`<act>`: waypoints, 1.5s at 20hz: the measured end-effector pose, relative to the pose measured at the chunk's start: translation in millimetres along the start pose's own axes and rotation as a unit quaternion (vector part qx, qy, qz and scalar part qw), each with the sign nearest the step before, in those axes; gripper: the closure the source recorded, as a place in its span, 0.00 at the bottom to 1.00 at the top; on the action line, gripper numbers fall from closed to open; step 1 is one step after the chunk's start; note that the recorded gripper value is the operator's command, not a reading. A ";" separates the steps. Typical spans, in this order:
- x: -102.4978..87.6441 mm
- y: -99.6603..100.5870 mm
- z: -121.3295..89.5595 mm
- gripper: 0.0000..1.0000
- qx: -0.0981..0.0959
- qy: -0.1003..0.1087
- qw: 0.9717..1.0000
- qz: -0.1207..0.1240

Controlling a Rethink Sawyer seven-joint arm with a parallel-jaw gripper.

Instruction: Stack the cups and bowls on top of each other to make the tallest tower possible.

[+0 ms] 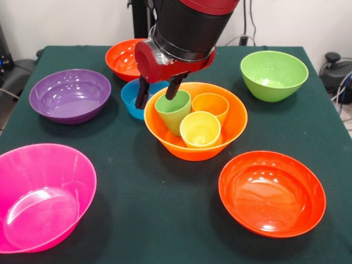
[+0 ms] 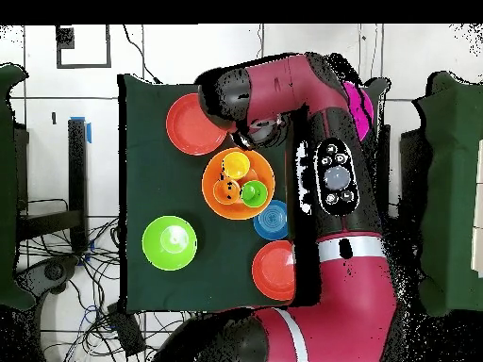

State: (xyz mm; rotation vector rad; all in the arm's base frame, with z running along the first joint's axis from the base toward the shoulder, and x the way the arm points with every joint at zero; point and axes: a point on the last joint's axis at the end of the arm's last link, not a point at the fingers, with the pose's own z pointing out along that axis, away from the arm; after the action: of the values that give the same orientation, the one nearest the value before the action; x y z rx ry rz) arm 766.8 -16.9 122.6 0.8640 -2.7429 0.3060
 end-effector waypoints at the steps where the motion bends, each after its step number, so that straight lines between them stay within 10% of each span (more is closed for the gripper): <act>1: 0.0 0.1 0.1 0.00 0.000 0.000 1.000 0.000; 30: -7.0 0.7 5.6 0.00 0.001 -0.001 1.000 0.000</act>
State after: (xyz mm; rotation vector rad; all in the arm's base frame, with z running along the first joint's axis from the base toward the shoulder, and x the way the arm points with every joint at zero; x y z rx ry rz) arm 771.0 -14.2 115.1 0.8662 -2.7445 0.3078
